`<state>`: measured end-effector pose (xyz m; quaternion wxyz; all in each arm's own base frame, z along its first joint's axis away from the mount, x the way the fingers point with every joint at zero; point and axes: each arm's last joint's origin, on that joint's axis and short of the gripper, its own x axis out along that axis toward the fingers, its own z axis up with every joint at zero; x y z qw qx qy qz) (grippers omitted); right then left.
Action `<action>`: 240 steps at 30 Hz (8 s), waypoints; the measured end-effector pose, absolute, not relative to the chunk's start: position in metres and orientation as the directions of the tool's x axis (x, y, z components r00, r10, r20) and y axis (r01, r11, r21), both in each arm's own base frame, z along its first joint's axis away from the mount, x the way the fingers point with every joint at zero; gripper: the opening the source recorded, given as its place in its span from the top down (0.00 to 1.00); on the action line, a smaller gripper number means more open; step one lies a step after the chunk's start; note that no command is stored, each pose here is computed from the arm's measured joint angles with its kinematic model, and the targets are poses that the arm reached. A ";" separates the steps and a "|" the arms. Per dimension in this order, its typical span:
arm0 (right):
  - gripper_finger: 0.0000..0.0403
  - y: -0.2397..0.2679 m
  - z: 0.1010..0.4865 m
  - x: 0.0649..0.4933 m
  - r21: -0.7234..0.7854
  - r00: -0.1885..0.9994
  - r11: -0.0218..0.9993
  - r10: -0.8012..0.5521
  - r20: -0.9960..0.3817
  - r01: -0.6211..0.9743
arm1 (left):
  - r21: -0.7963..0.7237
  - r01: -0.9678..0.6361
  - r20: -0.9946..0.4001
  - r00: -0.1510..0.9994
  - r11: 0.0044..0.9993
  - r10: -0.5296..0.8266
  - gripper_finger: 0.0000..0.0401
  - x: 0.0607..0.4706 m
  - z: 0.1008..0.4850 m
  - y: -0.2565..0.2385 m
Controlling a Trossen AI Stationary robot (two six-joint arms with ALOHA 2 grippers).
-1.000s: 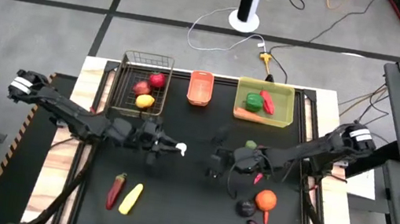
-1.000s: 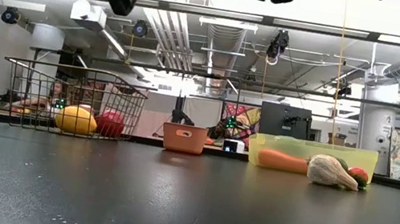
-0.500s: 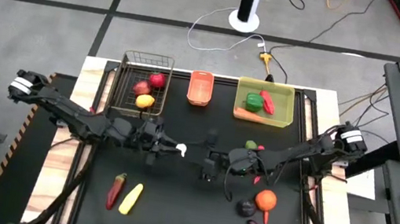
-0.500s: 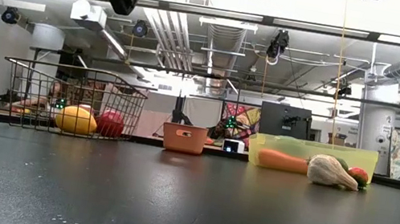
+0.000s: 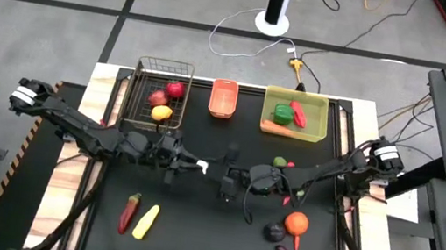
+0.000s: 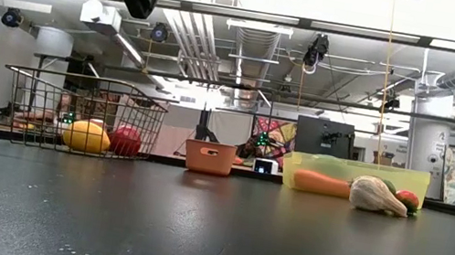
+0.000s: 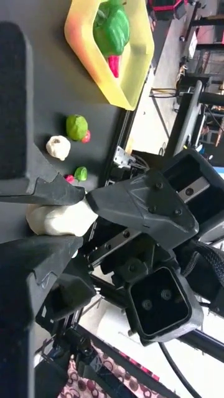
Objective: Sort produce into baskets
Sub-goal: Put the left white garlic into the orange bin, then put the green chili pepper into the orange bin
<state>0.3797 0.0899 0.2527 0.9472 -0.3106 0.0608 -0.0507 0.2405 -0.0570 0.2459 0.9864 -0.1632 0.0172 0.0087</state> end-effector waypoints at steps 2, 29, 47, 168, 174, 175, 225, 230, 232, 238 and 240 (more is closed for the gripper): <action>0.39 0.089 0.253 0.380 -0.595 0.987 0.801 -0.140 -0.084 0.063 | -0.322 -0.025 -0.037 0.999 0.947 0.014 0.89 0.241 0.246 -0.057; 0.67 0.082 0.252 0.380 -0.614 0.964 0.776 -0.251 -0.092 0.143 | -0.276 -0.077 -0.046 0.997 0.958 0.066 0.68 0.238 0.247 -0.054; 0.68 0.008 0.275 0.396 -0.378 0.844 0.886 -0.406 -0.349 0.270 | -0.165 -0.176 -0.249 0.959 0.970 0.132 0.48 0.203 0.250 -0.044; 0.34 0.019 0.233 0.203 -0.047 -0.020 0.590 -0.051 -0.998 0.806 | -0.070 -0.357 -0.408 0.862 0.931 0.300 0.48 0.202 0.227 -0.039; 0.38 0.018 0.208 0.188 -0.059 -0.046 0.482 -0.039 -0.998 0.874 | -0.072 -0.358 -0.406 0.863 0.931 0.300 0.48 0.202 0.227 -0.039; 0.39 0.019 0.205 0.188 -0.047 -0.038 0.477 -0.028 -0.999 0.877 | -0.073 -0.358 -0.406 0.863 0.931 0.300 0.48 0.202 0.227 -0.039; 0.87 0.020 0.155 0.178 0.047 0.027 0.393 0.058 -0.998 0.918 | -0.054 -0.400 -0.389 0.852 0.915 0.349 0.48 0.202 0.228 -0.038; 0.87 0.020 0.175 0.190 0.126 0.124 0.435 0.034 -0.992 0.891 | -0.114 -0.290 -0.402 0.888 0.950 0.223 0.48 0.204 0.229 -0.042; 0.87 0.020 0.187 0.197 0.165 0.181 0.473 0.012 -0.983 0.866 | -0.158 -0.154 -0.402 0.912 0.975 0.079 0.48 0.207 0.230 -0.046; 0.87 0.021 0.222 0.232 0.344 0.504 0.662 -0.060 -0.862 0.666 | -0.152 0.047 -0.312 0.945 0.987 -0.093 0.48 0.223 0.231 -0.055; 0.87 0.022 0.232 0.246 0.402 0.639 0.734 -0.057 -0.767 0.548 | -0.131 0.056 -0.281 0.955 0.990 -0.091 0.48 0.229 0.229 -0.056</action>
